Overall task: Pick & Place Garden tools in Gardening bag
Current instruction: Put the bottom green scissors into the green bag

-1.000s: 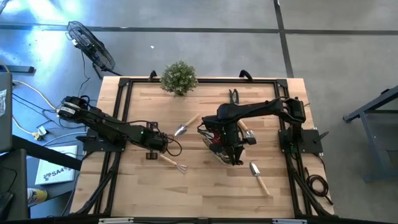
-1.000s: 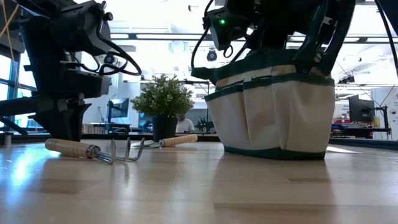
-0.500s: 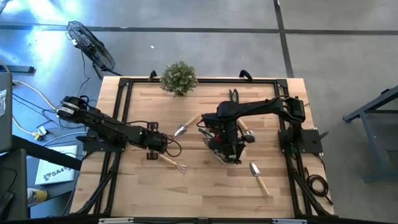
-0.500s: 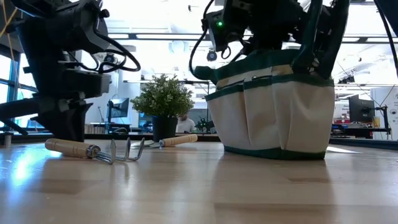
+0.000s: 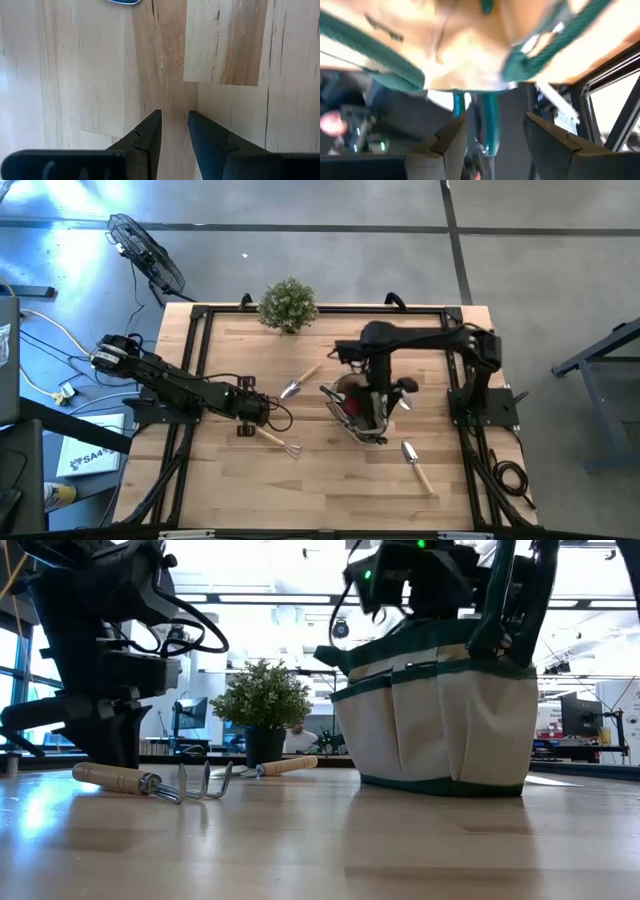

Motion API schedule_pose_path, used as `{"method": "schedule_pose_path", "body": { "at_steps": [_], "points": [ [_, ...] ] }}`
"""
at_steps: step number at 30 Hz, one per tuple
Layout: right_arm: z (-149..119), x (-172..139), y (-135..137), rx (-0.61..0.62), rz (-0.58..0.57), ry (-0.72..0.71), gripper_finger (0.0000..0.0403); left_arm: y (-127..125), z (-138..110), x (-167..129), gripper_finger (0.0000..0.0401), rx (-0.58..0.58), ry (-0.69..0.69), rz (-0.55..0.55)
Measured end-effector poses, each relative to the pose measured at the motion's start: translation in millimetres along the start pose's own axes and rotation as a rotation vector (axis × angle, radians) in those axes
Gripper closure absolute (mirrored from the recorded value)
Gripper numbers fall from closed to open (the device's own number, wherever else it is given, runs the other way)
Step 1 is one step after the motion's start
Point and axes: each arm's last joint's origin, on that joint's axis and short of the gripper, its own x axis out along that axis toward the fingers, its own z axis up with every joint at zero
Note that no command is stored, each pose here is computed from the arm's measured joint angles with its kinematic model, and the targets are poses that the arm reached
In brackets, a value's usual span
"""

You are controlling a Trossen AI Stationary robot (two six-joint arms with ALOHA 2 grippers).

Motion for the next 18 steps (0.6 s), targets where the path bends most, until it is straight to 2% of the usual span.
{"method": "schedule_pose_path", "body": {
  "at_steps": [5, 9, 14, 18],
  "points": [
    [-30, -28, -27, 0.075, 0.053, -0.222, 0.0238, 0, 0, 0, 0.0301, 0.001, 0.001, 0.000],
    [-75, -32, -50, 0.103, 0.139, -0.380, 0.0247, 0, 0, 0, 0.0301, 0.001, 0.002, 0.000],
    [-136, -11, -61, -0.012, 0.312, -0.586, 0.0248, 0, 0, 0, 0.0301, 0.001, 0.002, -0.002],
    [-177, 20, -62, -0.196, 0.434, -0.755, 0.0248, 0, 0, -1, 0.0301, -0.004, -0.001, -0.014]
  ]
}}
